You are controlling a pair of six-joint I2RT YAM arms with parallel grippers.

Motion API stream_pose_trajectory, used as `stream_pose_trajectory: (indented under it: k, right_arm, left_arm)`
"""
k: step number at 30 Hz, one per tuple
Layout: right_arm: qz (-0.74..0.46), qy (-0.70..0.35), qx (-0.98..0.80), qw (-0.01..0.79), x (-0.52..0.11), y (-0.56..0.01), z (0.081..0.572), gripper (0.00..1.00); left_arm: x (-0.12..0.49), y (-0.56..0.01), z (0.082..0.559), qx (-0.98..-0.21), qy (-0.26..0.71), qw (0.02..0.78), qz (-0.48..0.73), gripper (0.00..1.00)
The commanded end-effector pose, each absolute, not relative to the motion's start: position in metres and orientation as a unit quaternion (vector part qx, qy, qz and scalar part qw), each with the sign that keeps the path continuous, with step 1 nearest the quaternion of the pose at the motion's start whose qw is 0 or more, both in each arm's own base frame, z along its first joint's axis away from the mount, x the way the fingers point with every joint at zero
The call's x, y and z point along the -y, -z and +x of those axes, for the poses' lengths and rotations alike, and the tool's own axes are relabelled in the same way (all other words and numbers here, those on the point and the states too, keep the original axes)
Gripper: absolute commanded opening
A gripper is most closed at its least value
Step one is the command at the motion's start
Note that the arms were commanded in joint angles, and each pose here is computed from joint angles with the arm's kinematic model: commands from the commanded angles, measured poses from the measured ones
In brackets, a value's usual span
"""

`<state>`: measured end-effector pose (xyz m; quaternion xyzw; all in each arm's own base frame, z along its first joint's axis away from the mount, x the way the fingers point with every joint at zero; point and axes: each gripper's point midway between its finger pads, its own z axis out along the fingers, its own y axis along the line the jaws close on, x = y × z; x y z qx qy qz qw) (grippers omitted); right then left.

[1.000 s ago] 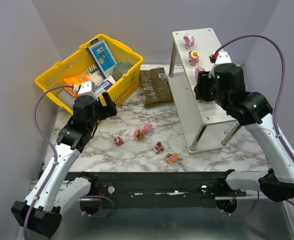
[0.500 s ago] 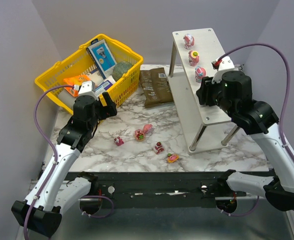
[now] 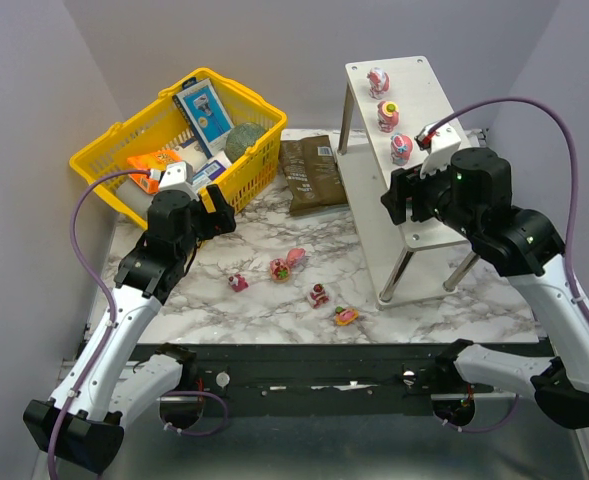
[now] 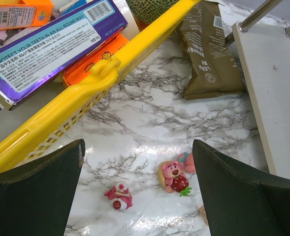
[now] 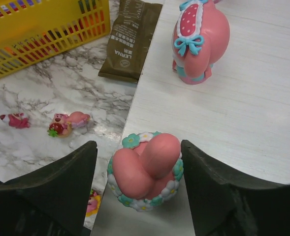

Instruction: Place and organize the plastic toys onto the shelf

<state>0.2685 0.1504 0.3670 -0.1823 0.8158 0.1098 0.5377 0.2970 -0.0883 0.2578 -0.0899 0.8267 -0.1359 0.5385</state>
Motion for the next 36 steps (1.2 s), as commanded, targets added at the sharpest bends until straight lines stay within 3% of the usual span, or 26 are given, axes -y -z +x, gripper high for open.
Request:
stream_pose_trajectory:
  k: [1, 5, 15, 22, 36]
  right_arm:
    - [-0.179, -0.091, -0.845, 0.496, -0.143, -0.343, 0.263, 0.84]
    - [-0.137, -0.074, -0.849, 0.506, -0.131, -0.354, 0.266, 0.89]
    - [-0.019, -0.160, -0.854, 0.495, -0.140, -0.374, 0.251, 0.90]
    - [0.022, -0.160, -0.845, 0.509, -0.136, -0.382, 0.254, 0.89]
    - [0.036, -0.145, -0.834, 0.531, -0.134, -0.398, 0.266, 0.59]
  left_arm:
    - [0.092, -0.263, 0.296, -0.821, 0.148, 0.545, -0.084, 0.99]
    - [0.092, -0.262, 0.295, -0.821, 0.147, 0.545, -0.085, 0.99]
    - [0.093, -0.260, 0.297, -0.822, 0.147, 0.543, -0.084, 0.99]
    - [0.095, -0.259, 0.299, -0.824, 0.150, 0.540, -0.081, 0.99]
    - [0.095, -0.259, 0.300, -0.825, 0.148, 0.539, -0.082, 0.99]
